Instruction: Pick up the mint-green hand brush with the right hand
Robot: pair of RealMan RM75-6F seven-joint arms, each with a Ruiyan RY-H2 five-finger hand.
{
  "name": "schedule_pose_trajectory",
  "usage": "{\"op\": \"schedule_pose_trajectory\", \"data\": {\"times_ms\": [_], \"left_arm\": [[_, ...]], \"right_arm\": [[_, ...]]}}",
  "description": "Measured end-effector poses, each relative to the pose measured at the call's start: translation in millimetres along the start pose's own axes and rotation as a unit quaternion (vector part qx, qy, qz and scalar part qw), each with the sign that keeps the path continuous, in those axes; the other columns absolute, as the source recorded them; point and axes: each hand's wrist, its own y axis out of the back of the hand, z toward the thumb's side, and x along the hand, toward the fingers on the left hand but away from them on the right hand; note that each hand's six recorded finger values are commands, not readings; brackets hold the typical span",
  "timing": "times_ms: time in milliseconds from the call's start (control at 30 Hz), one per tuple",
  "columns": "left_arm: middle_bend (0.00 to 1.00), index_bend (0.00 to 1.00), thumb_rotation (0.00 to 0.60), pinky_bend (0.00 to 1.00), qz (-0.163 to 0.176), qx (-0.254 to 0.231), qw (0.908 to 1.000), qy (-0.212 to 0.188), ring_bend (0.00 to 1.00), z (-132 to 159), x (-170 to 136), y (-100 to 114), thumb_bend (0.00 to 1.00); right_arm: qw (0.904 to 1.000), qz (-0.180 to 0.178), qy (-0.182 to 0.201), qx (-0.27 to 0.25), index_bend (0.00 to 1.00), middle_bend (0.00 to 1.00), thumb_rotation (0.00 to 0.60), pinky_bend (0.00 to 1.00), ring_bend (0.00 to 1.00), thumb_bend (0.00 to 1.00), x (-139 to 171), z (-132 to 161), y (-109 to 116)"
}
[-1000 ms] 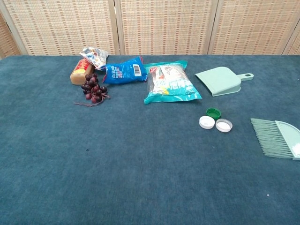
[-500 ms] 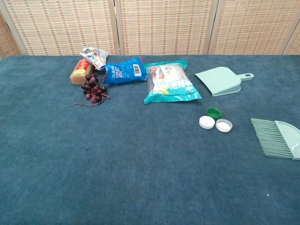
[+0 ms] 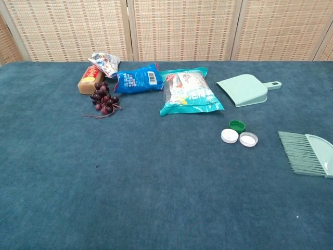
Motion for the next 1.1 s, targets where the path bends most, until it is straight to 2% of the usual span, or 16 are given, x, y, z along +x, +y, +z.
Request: {"op": "schedule_pose_trajectory", "data": {"times_ms": [433, 800, 933, 1100], "left_arm": [[0.00, 0.00, 0.600, 0.09, -0.001, -0.003, 1.0000, 0.004, 0.00, -4, 3, 1, 0.40], [0.00, 0.00, 0.600, 0.09, -0.003, -0.002, 1.0000, 0.007, 0.00, -6, 0, 0, 0.40], [0.00, 0.00, 0.600, 0.09, -0.006, -0.001, 0.9999, 0.009, 0.00, -6, 0, -1, 0.40], [0.00, 0.00, 0.600, 0.09, -0.006, 0.000, 0.9999, 0.010, 0.00, -7, 0, -1, 0.40]], "right_arm": [[1.0000, -0.001, 0.006, -0.002, 0.36, 0.33, 0.600, 0.00, 0.09, 0.24, -3, 10, 2], [0.9999, 0.000, 0.010, 0.002, 0.43, 0.37, 0.600, 0.00, 0.13, 0.24, -4, 17, 3], [0.9999, -0.002, 0.009, 0.003, 0.51, 0.43, 0.600, 0.00, 0.18, 0.24, -5, 19, 4], [0.9999, -0.007, 0.008, 0.000, 0.67, 0.57, 0.600, 0.00, 0.31, 0.28, -6, 20, 4]]}}
